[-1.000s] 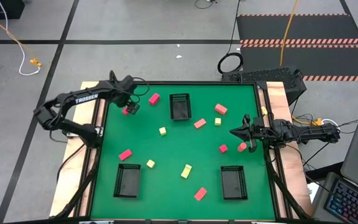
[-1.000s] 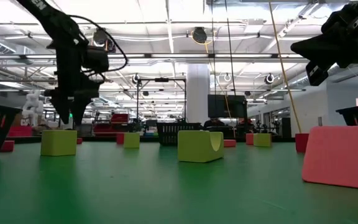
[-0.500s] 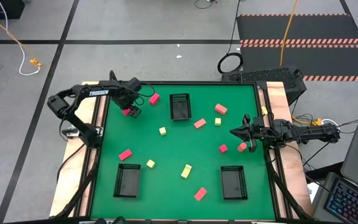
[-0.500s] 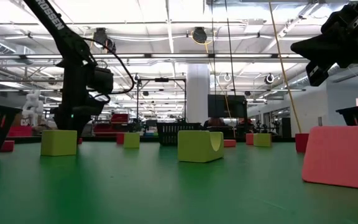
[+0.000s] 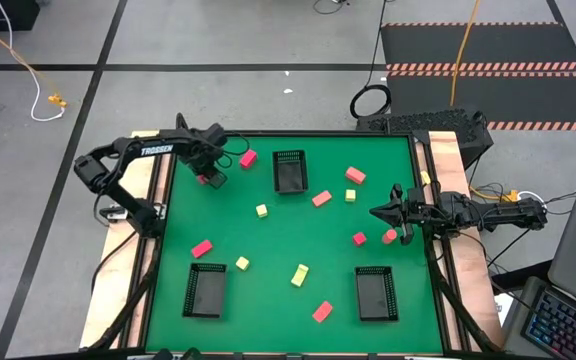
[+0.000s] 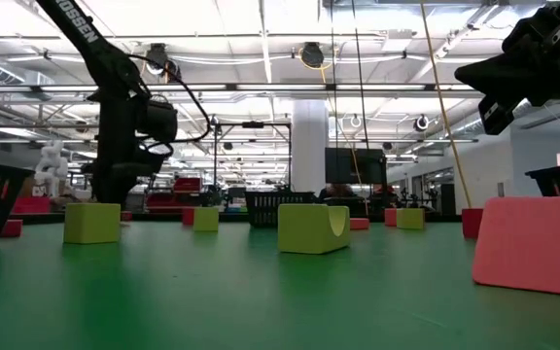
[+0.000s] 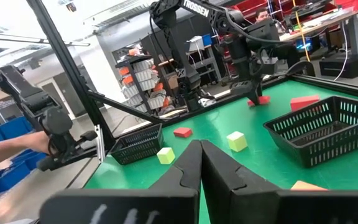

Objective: Sort & place blocks by color
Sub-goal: Put the red block into the top black bin

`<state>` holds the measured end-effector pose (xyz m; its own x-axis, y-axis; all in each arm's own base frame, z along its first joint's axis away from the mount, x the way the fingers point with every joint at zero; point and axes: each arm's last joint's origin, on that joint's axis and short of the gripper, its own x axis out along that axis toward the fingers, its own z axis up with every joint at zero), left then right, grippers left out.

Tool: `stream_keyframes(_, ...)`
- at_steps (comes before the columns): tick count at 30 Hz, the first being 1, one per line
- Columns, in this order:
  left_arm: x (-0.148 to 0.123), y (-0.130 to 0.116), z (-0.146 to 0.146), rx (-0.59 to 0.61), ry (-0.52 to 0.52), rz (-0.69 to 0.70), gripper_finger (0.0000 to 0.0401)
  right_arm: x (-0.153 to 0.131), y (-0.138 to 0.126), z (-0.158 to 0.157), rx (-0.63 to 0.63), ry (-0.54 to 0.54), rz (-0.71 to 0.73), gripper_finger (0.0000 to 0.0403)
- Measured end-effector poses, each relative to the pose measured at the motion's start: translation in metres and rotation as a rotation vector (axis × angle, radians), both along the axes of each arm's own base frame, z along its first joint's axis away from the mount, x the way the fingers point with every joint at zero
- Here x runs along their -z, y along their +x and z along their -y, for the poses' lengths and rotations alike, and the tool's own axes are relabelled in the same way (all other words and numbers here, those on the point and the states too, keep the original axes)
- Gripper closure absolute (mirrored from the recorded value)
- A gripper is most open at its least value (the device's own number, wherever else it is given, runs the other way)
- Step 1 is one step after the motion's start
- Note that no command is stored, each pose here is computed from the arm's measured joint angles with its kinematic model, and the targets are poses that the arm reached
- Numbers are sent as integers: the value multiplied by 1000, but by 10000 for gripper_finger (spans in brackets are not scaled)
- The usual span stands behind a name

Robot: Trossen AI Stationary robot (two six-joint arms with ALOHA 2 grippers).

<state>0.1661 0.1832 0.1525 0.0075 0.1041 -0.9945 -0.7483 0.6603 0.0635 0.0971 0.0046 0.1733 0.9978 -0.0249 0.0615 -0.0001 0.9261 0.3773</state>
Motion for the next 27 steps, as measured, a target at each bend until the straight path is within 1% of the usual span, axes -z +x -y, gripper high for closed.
stream_keyframes(5,-13,9,-4,11,0,42,278,0,0,0,0,0,0,403)
stream_keyframes(8,-28,24,-2,33,-30,115,278,0,0,0,0,0,0,403)
stream_keyframes(10,-40,40,1,65,-18,178,278,0,0,0,0,0,0,403)
stream_keyframes(13,-64,67,10,156,35,263,278,0,0,0,0,0,0,403)
stream_keyframes(17,-98,106,28,291,145,424,278,0,0,0,0,0,1,403)
stream_keyframes(20,-119,128,42,345,242,527,278,0,0,0,0,0,0,403)
stream_keyframes(23,-127,141,52,371,310,601,278,0,0,0,0,0,0,403)
stream_keyframes(27,-122,154,54,384,334,645,278,0,0,0,0,0,1,403)
